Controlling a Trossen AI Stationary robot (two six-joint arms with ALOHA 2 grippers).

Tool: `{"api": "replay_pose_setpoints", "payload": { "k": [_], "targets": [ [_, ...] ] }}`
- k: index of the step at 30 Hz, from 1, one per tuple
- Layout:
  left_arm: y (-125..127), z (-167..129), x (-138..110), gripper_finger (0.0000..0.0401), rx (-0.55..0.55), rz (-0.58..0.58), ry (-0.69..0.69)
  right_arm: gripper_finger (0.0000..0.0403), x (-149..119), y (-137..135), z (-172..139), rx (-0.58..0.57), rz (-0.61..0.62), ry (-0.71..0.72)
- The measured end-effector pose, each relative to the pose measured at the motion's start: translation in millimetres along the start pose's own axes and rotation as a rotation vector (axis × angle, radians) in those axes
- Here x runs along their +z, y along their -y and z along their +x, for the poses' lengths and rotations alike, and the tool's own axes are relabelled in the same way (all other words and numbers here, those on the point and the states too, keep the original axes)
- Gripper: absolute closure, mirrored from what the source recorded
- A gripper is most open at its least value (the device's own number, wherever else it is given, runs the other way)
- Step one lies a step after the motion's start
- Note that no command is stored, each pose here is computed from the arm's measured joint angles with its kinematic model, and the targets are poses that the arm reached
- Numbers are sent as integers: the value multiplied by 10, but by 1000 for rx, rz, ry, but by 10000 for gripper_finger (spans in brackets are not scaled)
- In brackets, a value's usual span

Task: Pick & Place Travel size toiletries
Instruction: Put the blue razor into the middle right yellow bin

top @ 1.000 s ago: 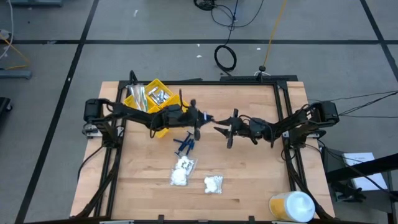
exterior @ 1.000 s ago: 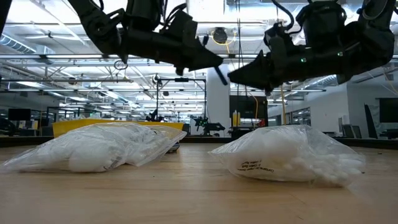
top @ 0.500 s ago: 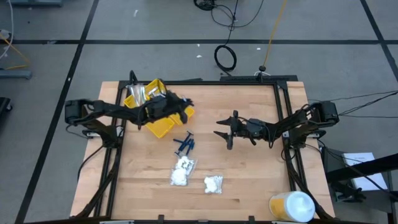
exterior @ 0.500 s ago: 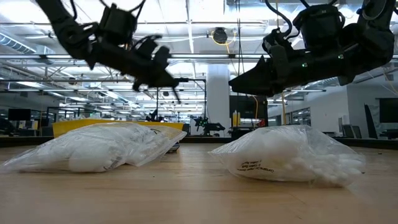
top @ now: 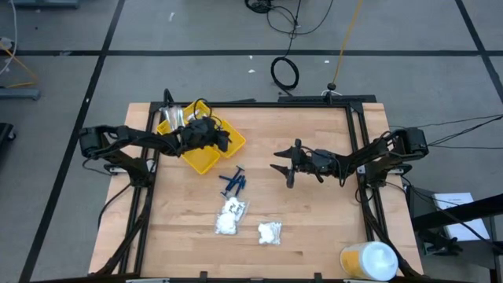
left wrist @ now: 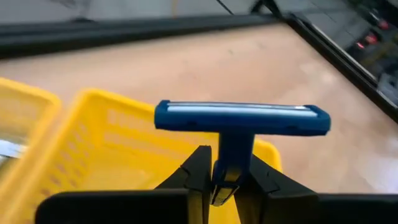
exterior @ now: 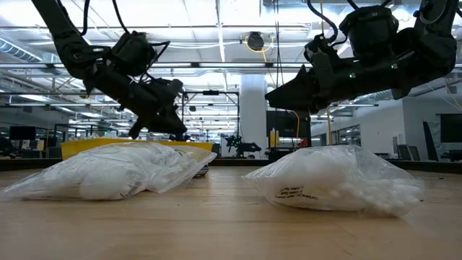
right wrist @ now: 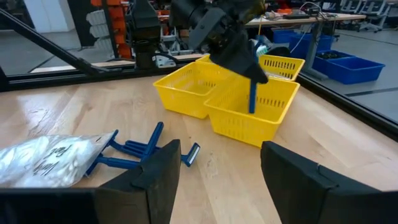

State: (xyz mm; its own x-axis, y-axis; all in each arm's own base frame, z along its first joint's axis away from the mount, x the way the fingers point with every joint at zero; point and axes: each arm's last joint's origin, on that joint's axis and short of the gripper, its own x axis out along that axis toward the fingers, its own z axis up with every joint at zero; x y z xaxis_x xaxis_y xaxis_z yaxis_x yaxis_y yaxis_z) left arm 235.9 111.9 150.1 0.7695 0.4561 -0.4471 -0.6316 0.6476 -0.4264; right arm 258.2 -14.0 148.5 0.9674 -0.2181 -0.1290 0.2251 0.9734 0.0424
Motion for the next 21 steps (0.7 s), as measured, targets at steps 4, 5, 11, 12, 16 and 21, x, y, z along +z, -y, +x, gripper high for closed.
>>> {"api": "replay_pose_setpoints", "payload": {
  "k": [4,5,11,12,16,21],
  "targets": [
    [15,-1,-19,347,-53,-10,-42,197,0,0,0,0,0,0],
    [16,-2,-19,344,-57,-13,-45,197,0,0,0,0,0,0],
    [-1,-2,-49,289,-40,-18,-76,198,0,0,0,0,0,0],
    [-2,-2,-51,274,-39,-19,-78,198,0,0,0,0,0,0],
    [-6,-2,-55,209,-33,-3,-81,196,0,-1,0,4,0,0],
    [-3,-1,-50,146,-35,65,-79,195,0,-1,0,4,0,0]
  ]
}}
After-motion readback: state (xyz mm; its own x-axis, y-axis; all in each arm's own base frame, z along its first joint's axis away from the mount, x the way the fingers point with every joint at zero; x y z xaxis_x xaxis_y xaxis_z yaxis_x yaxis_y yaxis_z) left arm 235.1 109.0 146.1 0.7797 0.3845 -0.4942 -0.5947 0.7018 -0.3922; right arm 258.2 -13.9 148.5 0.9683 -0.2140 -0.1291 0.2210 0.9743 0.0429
